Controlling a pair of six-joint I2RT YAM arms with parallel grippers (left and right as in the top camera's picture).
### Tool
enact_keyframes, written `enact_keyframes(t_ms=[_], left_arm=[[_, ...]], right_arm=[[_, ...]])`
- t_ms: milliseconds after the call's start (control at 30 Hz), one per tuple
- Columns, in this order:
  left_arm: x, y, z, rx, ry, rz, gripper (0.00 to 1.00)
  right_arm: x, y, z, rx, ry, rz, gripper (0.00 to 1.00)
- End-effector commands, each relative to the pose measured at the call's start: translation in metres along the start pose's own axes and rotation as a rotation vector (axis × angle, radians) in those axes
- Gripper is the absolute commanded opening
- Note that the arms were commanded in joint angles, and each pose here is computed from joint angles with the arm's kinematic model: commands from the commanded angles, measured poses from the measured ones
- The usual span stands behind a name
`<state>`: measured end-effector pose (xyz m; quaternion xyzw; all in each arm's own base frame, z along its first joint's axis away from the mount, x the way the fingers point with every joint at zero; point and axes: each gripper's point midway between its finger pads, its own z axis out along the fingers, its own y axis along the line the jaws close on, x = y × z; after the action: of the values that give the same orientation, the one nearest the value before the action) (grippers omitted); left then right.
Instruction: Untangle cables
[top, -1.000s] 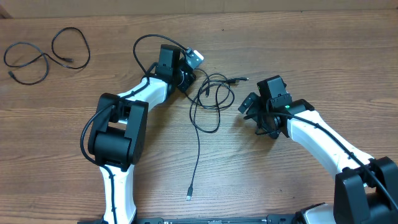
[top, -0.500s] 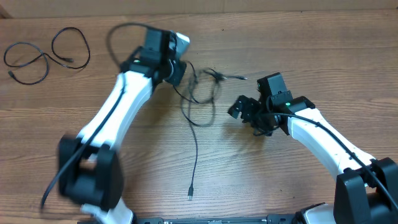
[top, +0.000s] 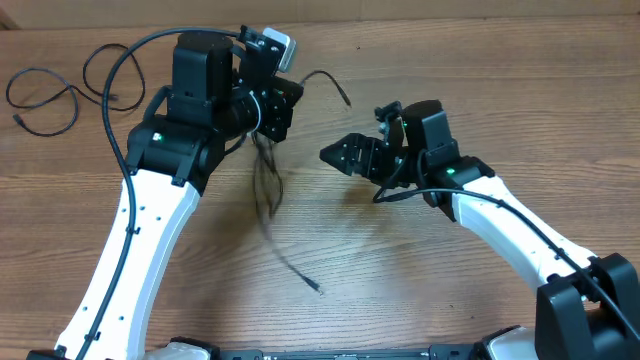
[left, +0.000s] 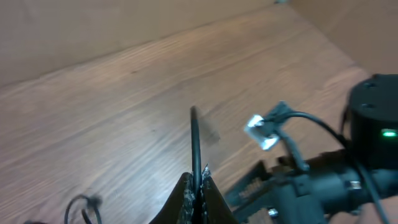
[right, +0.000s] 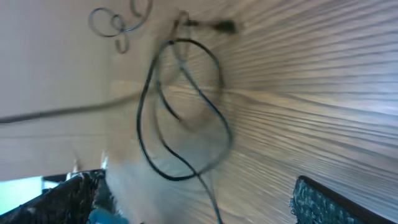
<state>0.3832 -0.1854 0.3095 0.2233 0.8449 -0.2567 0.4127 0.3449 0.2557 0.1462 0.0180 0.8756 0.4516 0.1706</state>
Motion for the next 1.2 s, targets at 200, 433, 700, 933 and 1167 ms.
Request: enact_keyframes(t_ms=[200, 433, 700, 933, 1167], left_arm=[[-0.031, -0.03, -0.008, 0.18, -0.105, -0.1, 0.04], [-0.074, -0.051, -0.022, 0.32, -0.244, -0.215, 0.04], [-0.116, -0.088, -0.058, 0.566, -0.367, -0.213, 0.04], [-0.14, -0.041, -0.1, 0.491, -0.501, -0.256, 0.04], [-0.13, 0.026, -0.122, 0.367, -0.51, -0.337, 0.04]], right_arm=[[-0.004, 0.026, 0.0, -0.083, 0.002, -0.011, 1.0], [-0.006, 0.001, 0.011, 0.106, -0.109, 0.145, 1.0], [-0.017, -0.062, -0.008, 0.461, -0.322, 0.249, 1.0], [-0.012, -0.159, -0.093, 0.918, -0.486, 0.463, 0.96], [-0.015, -0.196, -0.135, 1.009, -0.506, 0.579, 0.96]])
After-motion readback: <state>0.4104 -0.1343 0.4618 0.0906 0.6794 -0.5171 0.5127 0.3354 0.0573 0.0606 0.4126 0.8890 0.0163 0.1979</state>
